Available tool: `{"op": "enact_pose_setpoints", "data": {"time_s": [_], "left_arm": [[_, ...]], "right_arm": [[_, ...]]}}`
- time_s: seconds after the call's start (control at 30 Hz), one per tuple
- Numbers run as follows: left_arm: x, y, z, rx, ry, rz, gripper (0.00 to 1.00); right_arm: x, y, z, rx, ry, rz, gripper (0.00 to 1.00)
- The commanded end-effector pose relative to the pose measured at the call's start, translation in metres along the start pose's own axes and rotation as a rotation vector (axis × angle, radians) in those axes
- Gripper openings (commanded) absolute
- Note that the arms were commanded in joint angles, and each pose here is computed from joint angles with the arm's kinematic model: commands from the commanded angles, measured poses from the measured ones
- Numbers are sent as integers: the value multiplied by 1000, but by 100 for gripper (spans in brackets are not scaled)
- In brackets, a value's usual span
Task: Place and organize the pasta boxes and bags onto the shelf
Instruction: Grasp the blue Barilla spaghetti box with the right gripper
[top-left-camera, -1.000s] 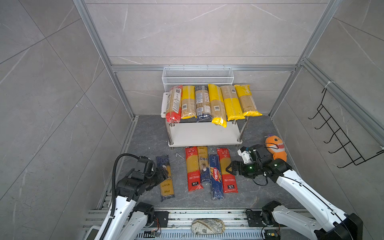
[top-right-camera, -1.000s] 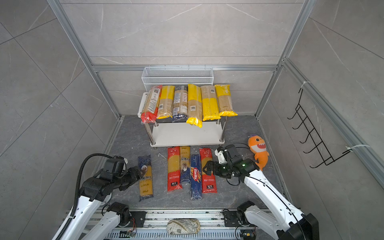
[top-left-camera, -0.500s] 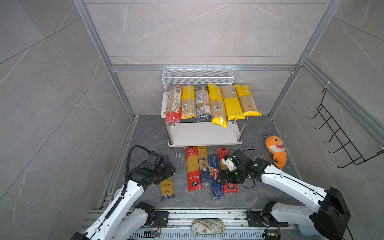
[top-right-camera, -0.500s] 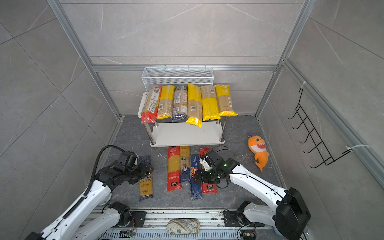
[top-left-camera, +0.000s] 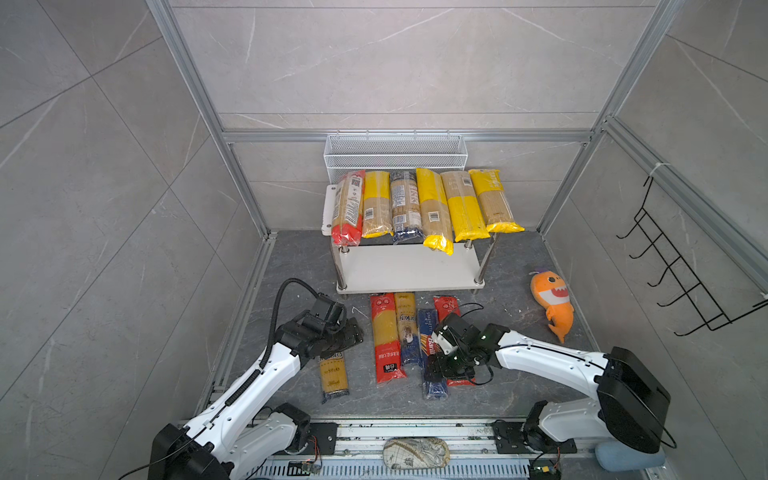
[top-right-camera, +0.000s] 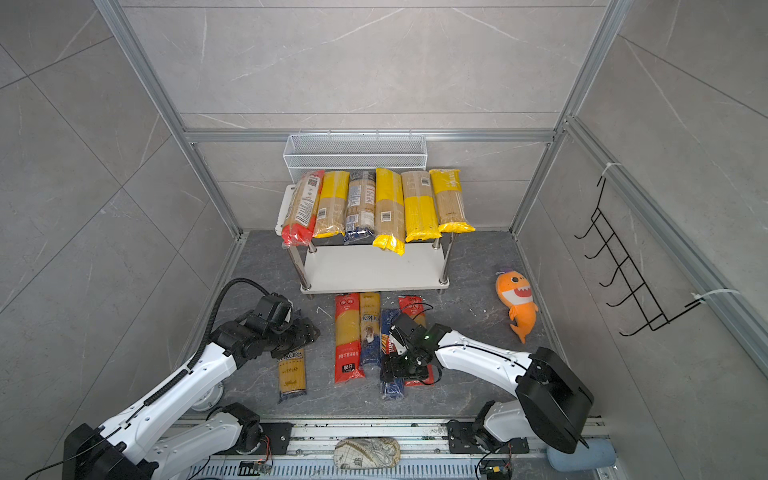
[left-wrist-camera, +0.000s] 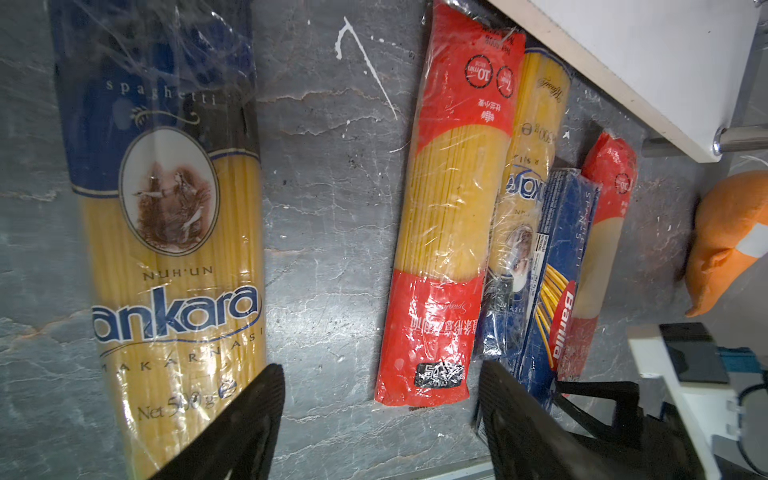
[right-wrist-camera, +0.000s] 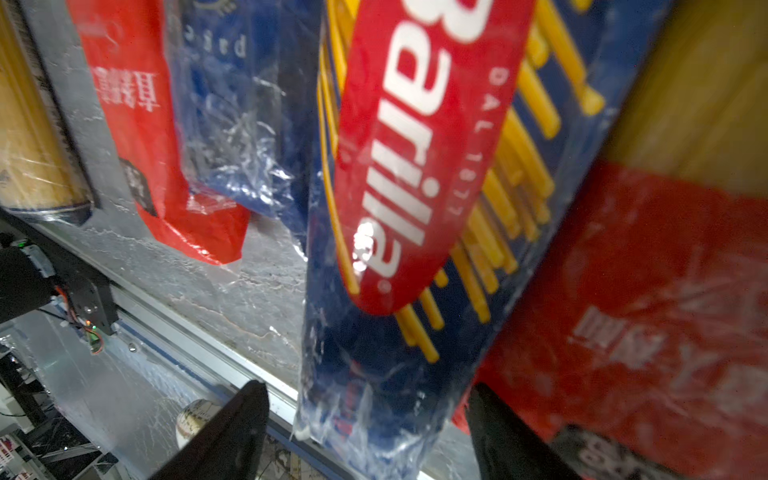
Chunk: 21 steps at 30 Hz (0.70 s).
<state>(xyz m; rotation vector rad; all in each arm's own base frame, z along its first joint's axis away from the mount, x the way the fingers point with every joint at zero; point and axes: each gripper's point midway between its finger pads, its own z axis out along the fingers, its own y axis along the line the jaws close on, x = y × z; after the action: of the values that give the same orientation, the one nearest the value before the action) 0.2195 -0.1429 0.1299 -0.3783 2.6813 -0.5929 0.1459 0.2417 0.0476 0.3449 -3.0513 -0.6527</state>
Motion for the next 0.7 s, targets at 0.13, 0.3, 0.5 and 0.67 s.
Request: {"op": "enact_pose_setpoints", "data": {"time_s": [0.13,0.3,0.5,0.67], "left_arm": [[-3,-7,-17,34,-39,48,78],[-3,-9,-25,59,-56,50,80],[-1,-6,-31,54,-62,57,80],[-1,-4,-34,57,-74,59,80]], "right_arm": [[-5,-5,20,58,29,15,79],[-7,-10,34,89,58,26,73],[-1,-15,35,102,75,48,42],[1,0,13,36,43,51,30]]}}
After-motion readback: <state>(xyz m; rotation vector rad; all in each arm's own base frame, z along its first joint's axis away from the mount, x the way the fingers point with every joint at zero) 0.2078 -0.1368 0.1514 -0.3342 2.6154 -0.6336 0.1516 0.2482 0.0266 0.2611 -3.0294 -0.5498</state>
